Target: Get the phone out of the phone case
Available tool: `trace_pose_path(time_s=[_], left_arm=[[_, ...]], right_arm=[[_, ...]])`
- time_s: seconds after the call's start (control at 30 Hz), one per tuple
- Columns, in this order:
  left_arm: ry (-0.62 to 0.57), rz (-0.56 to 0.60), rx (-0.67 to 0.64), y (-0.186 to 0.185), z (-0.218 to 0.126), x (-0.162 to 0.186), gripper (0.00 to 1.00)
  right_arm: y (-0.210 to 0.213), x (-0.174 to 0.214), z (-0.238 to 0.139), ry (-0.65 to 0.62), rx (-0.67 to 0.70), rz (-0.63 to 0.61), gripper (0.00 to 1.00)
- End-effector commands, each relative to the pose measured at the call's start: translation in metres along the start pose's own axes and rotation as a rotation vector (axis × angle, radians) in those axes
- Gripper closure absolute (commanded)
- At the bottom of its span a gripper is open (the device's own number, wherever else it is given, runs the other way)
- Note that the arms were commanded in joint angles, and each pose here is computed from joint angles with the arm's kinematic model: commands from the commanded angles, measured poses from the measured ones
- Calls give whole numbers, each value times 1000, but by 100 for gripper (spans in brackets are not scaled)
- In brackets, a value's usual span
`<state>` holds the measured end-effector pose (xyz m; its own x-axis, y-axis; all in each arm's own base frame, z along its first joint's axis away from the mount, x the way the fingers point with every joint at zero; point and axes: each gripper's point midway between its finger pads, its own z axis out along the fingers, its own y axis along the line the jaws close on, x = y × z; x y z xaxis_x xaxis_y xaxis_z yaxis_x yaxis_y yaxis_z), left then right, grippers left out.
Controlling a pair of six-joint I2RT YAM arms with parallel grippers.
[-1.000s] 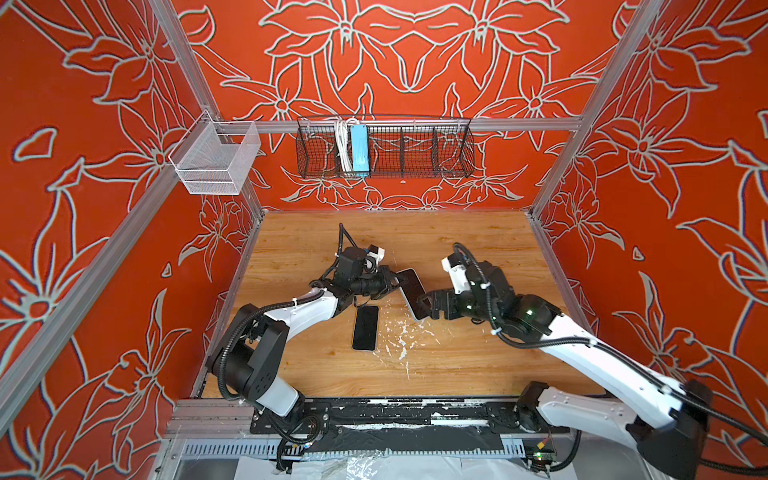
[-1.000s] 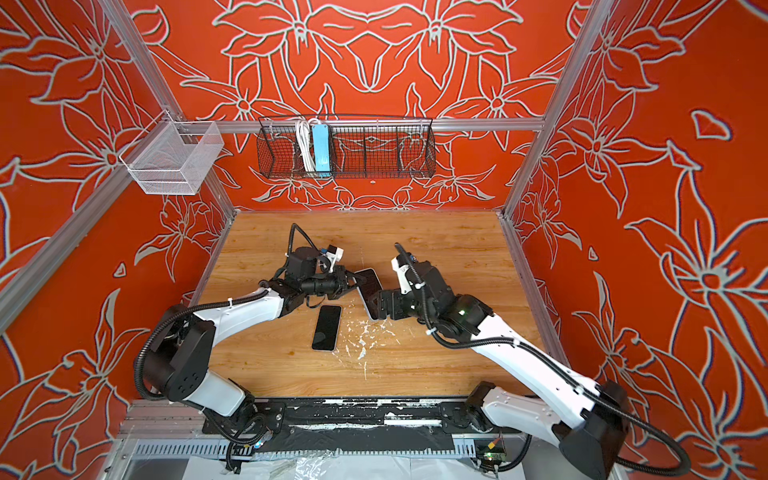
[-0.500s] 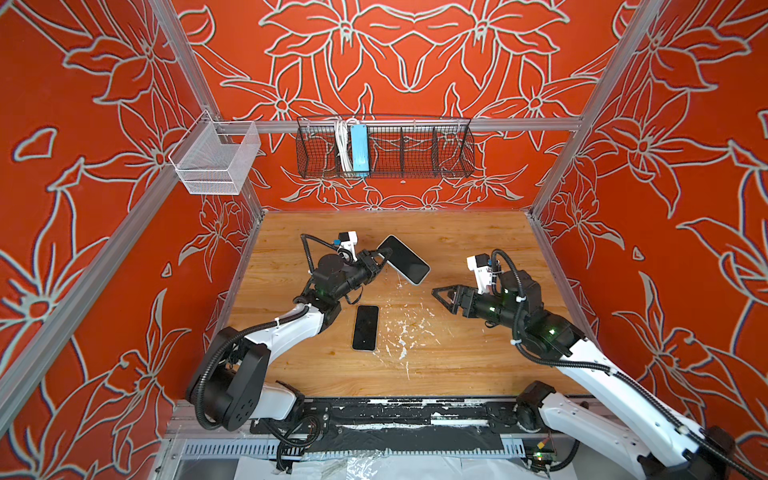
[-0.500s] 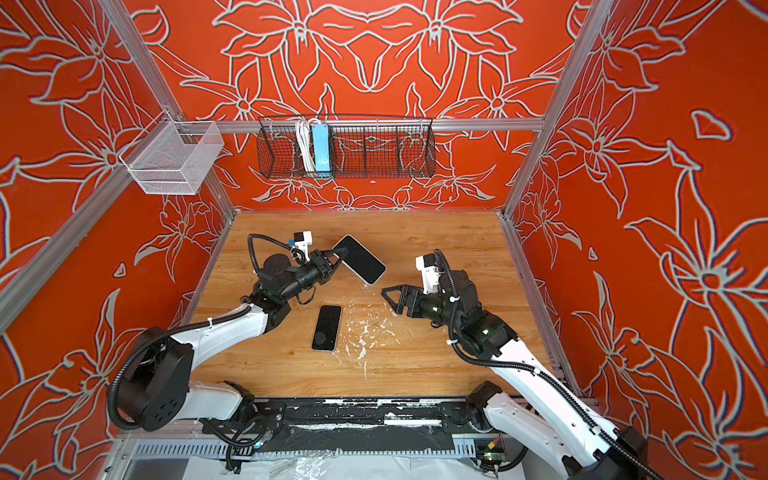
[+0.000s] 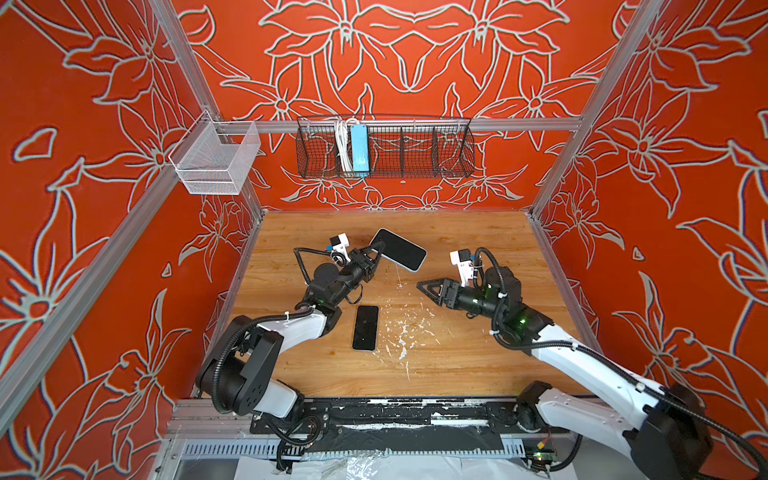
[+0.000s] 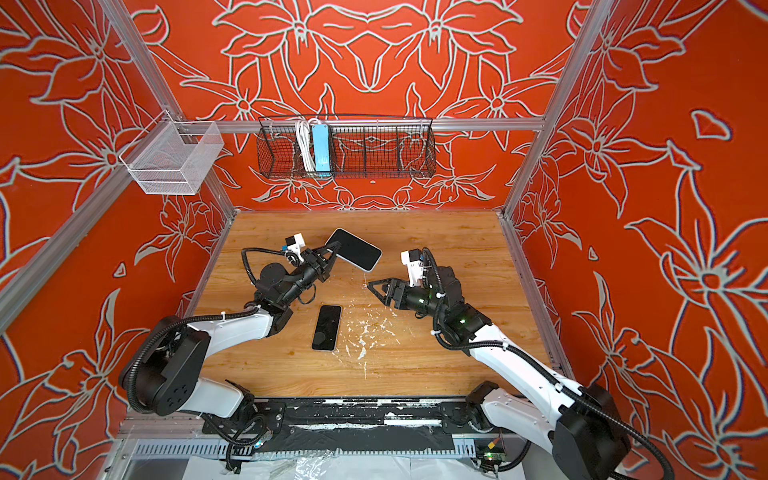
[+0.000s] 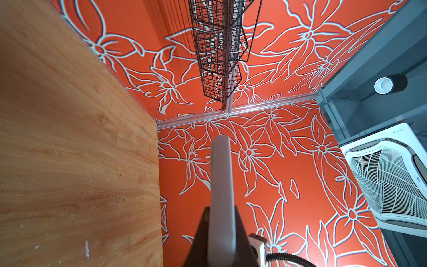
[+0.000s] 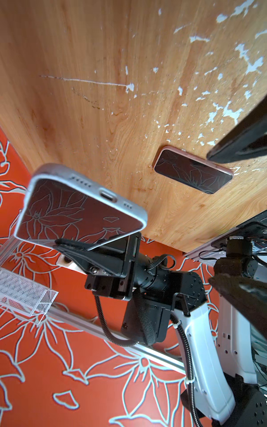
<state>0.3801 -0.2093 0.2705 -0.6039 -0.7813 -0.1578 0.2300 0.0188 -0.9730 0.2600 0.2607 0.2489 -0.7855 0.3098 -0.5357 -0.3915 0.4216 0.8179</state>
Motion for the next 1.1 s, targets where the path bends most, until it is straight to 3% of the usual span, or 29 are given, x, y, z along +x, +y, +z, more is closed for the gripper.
trace_pose_path(time_s=[0.0, 0.33, 1.07], left_arm=[[-14, 16, 130, -40, -6, -4, 100], [-5, 1, 139, -42, -8, -1, 100], [6, -22, 139, -42, -11, 1, 100]], right_arm=[[20, -12, 4, -49, -95, -22, 27], [28, -17, 27, -48, -145, -27, 46], [36, -24, 38, -79, -193, -23, 66]])
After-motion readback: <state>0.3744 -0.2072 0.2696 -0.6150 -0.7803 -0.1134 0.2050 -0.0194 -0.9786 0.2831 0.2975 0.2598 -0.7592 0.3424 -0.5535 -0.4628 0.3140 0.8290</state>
